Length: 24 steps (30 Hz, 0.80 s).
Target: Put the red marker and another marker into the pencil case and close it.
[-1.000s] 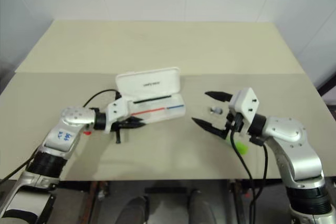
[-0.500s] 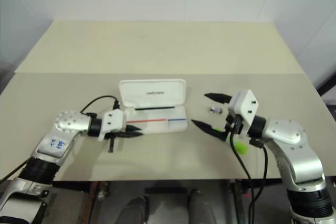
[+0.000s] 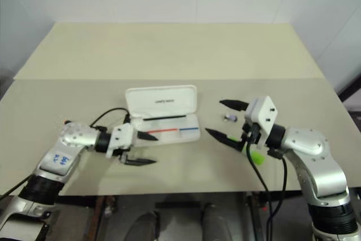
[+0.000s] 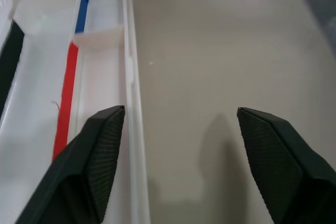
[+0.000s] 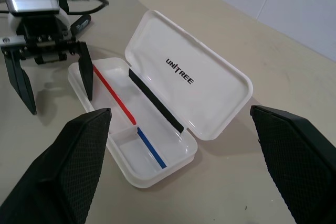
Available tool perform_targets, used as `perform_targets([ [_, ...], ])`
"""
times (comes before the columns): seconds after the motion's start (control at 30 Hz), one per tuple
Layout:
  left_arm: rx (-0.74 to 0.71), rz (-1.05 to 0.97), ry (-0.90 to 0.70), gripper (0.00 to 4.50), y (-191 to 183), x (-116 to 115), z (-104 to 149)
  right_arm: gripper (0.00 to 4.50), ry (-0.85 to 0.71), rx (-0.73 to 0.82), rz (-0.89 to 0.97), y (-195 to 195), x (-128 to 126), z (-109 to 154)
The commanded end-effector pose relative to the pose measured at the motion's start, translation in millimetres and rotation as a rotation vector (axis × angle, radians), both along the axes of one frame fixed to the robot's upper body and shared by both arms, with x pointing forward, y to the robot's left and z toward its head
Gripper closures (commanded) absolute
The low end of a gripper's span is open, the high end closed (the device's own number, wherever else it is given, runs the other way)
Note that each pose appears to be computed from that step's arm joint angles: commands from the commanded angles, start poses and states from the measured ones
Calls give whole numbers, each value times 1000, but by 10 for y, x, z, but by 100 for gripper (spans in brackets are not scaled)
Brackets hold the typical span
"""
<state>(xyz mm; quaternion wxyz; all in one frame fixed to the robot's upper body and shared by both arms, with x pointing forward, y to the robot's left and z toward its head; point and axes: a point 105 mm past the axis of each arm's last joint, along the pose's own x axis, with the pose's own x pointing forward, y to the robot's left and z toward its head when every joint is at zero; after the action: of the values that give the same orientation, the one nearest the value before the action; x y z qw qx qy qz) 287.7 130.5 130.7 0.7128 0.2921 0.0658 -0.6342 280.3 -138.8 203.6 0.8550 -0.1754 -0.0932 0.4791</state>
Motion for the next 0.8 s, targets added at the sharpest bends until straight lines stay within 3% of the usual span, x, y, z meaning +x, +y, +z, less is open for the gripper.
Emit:
perform_targets([
  [0.03,-62,20,-50,106,59,-57,278,0,-27,18,25,63,-26,77],
  [0.2,-213,92,-44,2,147,-249,525,0,-14,29,36,86,11,38],
  [0.37,-513,403,-169,2,270,-200,784,0,-10,33,58,121,52,25],
  [0.53,-623,636,-199,2,373,-271,767,0,-4,39,72,140,76,19],
  [0.8,-722,1323,-268,2,848,-163,609,0,4,40,104,199,120,10],
])
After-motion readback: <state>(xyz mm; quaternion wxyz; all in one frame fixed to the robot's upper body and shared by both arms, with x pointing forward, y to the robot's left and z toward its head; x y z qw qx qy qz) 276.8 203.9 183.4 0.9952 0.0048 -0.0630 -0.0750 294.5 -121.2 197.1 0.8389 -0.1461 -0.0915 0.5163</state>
